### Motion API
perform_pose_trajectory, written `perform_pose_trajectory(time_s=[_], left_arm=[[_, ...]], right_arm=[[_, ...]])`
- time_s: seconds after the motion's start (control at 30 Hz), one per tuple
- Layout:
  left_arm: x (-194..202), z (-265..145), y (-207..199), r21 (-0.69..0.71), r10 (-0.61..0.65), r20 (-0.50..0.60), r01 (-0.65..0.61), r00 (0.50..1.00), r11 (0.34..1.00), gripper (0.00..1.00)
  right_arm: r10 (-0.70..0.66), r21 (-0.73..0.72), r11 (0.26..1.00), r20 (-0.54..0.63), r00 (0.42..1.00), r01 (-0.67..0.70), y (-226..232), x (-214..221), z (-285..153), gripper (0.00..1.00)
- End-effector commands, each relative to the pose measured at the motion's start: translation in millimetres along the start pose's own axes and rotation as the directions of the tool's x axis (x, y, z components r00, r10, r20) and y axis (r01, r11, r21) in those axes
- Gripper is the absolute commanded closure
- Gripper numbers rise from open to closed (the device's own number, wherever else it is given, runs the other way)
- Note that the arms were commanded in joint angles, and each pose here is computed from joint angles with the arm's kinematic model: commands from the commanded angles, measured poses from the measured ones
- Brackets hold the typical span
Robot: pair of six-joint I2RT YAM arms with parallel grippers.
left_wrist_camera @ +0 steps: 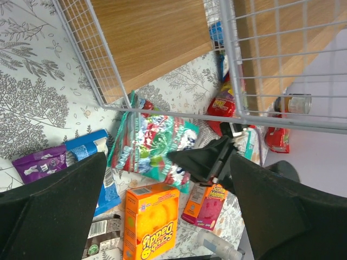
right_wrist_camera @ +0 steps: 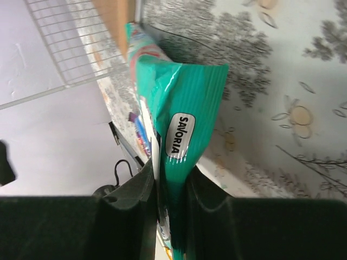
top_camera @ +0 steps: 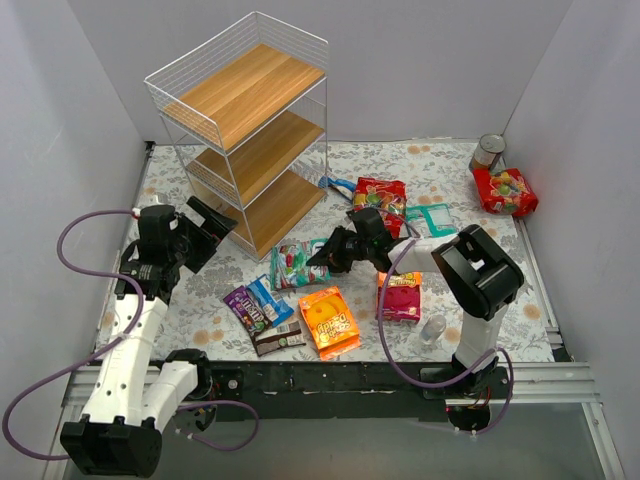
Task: Place and organize the candy bags onto the shelf
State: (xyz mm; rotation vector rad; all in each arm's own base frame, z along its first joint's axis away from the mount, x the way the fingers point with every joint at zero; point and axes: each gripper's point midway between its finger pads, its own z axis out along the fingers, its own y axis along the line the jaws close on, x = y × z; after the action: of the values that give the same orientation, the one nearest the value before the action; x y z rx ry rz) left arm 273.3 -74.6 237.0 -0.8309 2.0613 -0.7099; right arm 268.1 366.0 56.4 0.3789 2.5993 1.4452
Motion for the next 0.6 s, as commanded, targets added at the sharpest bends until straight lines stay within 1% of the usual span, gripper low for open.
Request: perform_pose_trajectory(time_s=[0.0,0.03,0.1,0.13,0.2,0.23,0.4,0.5,0.57], left_arm=[[16,7,17,-0.046,-0.005,-0.039,0.003,0.999,0.999,0.02],[19,7,21,-0.052,-0.014,-0.041,0.012,0.999,0.999,0.02],[29,13,35,-0.084,-0.037,-0.060,0.032,0.998,0.996,0.02],[32,15,40,-0.097,-0.047,-0.064,0.041,0.997,0.994,0.02],[40,21,53,-0.126,-0.068,-0.076,0.058,0.995,0.990,0.02],[42,23,56,-0.134,-0.074,-0.079,0.063,0.994,0.989,0.02],[54,36,76,-0.184,-0.093,-0.101,0.074,0.991,0.980,0.02],[53,40,82,-0.200,-0.091,-0.084,0.072,0.992,0.977,0.02],[54,42,86,-0.203,-0.089,-0.081,0.071,0.993,0.977,0.02]], right_arm=[[-0.107,-0.148,0.983,0.031,0.994,0.110,63,-24,-29,0.99],[-0.155,-0.154,0.975,0.042,0.987,0.160,76,-27,-38,0.99],[-0.198,-0.131,0.970,0.061,0.978,0.204,85,-31,-47,0.99],[-0.262,-0.134,0.952,0.100,0.960,0.273,99,-36,-56,0.99],[-0.280,-0.089,0.953,0.104,0.954,0.290,99,-36,-65,0.99],[-0.300,-0.082,0.946,0.138,0.944,0.313,107,-38,-75,0.99],[-0.390,-0.001,0.917,0.222,0.894,0.400,127,-48,-116,0.99],[-0.437,0.031,0.891,0.326,0.838,0.453,153,-59,-151,0.99],[-0.452,0.081,0.884,0.395,0.800,0.460,164,-66,-176,0.99]])
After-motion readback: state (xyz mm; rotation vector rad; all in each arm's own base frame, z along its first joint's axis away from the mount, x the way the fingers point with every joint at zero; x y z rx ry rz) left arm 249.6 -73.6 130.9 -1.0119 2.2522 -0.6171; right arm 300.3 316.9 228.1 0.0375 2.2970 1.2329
